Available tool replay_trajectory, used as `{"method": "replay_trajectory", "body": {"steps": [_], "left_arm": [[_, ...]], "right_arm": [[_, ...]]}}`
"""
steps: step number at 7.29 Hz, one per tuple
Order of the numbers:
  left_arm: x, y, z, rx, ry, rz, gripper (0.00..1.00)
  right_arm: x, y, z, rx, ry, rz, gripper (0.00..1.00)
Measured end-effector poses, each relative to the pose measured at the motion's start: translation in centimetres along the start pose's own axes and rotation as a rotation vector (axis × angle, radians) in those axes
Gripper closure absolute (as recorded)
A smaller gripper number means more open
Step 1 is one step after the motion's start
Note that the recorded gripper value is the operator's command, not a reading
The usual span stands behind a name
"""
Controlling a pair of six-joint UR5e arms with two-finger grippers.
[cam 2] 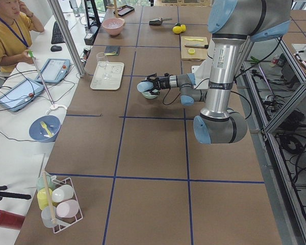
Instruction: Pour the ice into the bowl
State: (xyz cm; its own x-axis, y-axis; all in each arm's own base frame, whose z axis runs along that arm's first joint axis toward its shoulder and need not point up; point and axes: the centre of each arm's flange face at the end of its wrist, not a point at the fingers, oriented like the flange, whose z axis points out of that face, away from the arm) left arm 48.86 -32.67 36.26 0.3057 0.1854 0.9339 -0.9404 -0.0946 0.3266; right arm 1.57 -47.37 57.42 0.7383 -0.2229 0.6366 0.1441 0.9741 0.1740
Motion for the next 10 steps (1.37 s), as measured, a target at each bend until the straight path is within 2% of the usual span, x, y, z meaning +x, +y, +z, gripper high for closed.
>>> {"method": "replay_trajectory", "body": {"steps": [3, 5, 7, 8, 10], "left_arm": [[-0.7, 0.1, -0.2, 0.007, -0.007, -0.028, 1.00], [-2.0, 1.0, -0.8, 0.049, -0.045, -0.171, 1.00], [-3.0, 2.0, -1.6, 0.154, -0.066, -0.393, 1.00], [-3.2, 2.5, -1.9, 0.212, -0.062, -0.542, 1.00], [-3.5, 2.5, -2.3, 0.307, 0.005, -0.947, 1.00]], "right_arm": [[0.0, 0.0, 0.0, 0.001, 0.000, 0.000, 0.00], [0.0, 0.0, 0.0, 0.000, 0.000, 0.001, 0.00], [0.1, 0.1, 0.0, 0.000, 0.000, 0.001, 0.00], [0.1, 0.1, 0.0, -0.001, 0.000, 0.002, 0.00], [0.1, 0.2, 0.0, 0.000, 0.000, 0.001, 0.00]]}}
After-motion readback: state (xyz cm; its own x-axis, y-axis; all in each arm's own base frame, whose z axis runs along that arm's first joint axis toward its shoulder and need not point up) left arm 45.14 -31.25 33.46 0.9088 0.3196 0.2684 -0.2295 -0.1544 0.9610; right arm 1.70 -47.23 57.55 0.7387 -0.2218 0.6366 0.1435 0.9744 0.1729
